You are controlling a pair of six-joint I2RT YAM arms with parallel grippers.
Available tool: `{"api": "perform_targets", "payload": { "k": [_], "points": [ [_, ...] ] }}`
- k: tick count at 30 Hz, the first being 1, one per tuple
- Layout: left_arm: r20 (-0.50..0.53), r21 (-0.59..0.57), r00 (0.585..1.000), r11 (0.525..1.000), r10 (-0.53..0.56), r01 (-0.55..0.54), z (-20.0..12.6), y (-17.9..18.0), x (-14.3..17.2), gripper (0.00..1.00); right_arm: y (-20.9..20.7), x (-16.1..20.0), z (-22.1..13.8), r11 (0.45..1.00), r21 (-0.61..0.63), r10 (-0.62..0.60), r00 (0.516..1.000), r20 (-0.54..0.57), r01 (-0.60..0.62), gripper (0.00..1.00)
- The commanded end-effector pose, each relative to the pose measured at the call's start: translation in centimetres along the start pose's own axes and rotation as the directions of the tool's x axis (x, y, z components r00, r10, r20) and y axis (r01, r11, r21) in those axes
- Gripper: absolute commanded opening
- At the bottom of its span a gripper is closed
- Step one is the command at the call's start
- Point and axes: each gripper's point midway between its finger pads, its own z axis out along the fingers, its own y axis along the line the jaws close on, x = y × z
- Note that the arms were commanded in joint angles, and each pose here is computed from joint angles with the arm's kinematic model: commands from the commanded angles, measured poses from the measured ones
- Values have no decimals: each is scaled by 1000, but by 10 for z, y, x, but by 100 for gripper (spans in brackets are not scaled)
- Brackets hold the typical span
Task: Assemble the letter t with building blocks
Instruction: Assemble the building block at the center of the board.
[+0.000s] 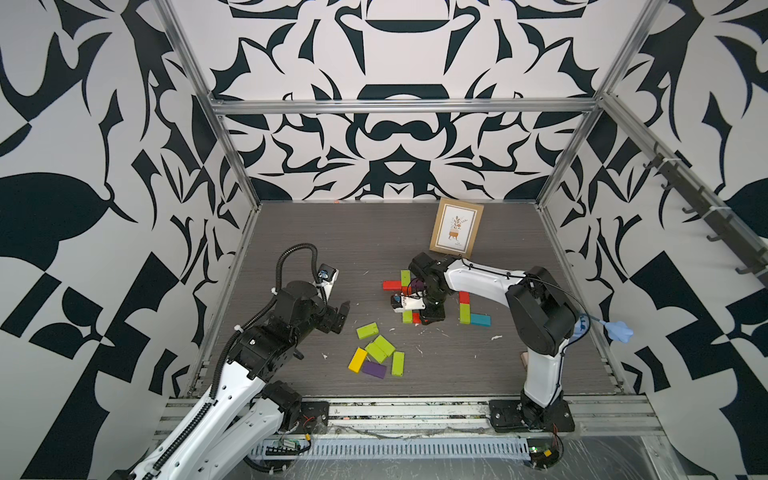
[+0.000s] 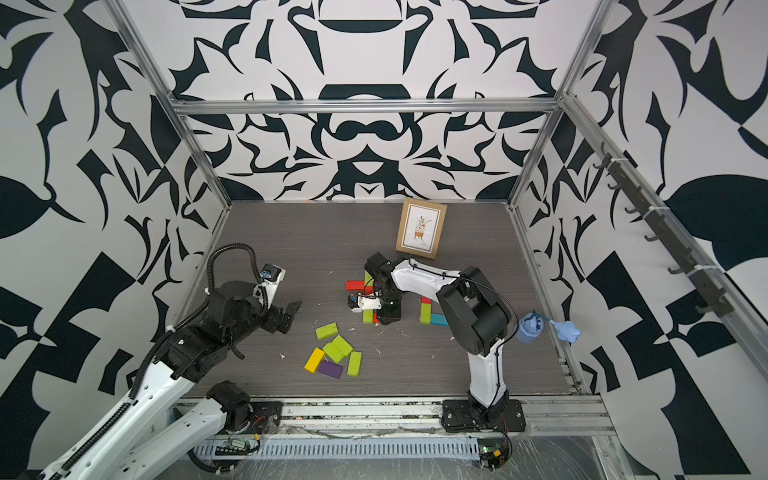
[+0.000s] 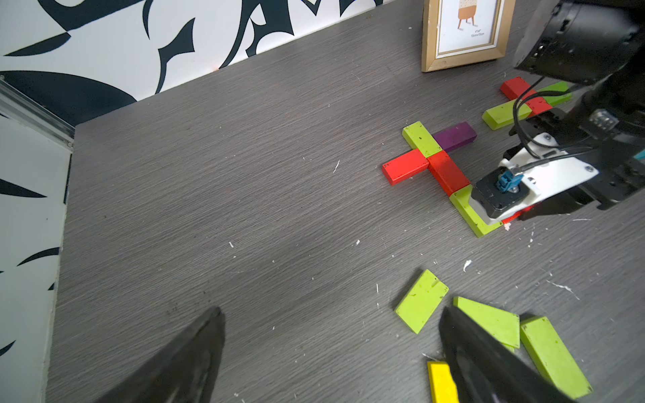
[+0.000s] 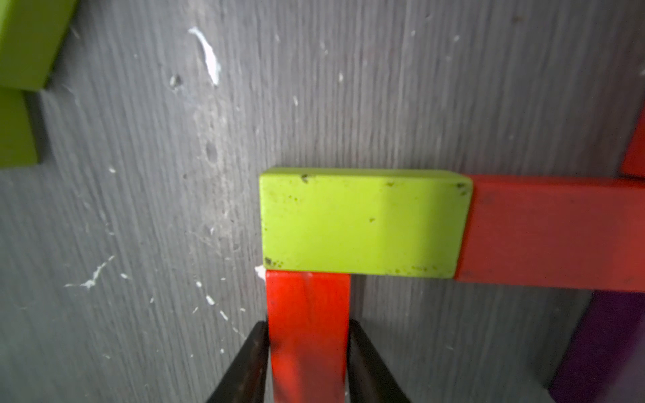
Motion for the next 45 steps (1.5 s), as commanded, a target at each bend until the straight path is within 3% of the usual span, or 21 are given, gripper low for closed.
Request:
{"api": "perform_targets", "payload": {
  "k": [1,30,45],
  "points": [
    [8,8,1000,1000,-12,12,0,-1,1,100,4,-1,-2,1000,-20,4,1000,-9,-4,42],
    [1,22,1000,1000,-13,13,1,-4,3,100,-6,-14,-22,998,33,55,998,44,-56,59],
    [1,19,1000,1000,-12,12,1,-3,2,100,-5,-32,-91,985,155,29,965,261,-72,67]
  ]
}}
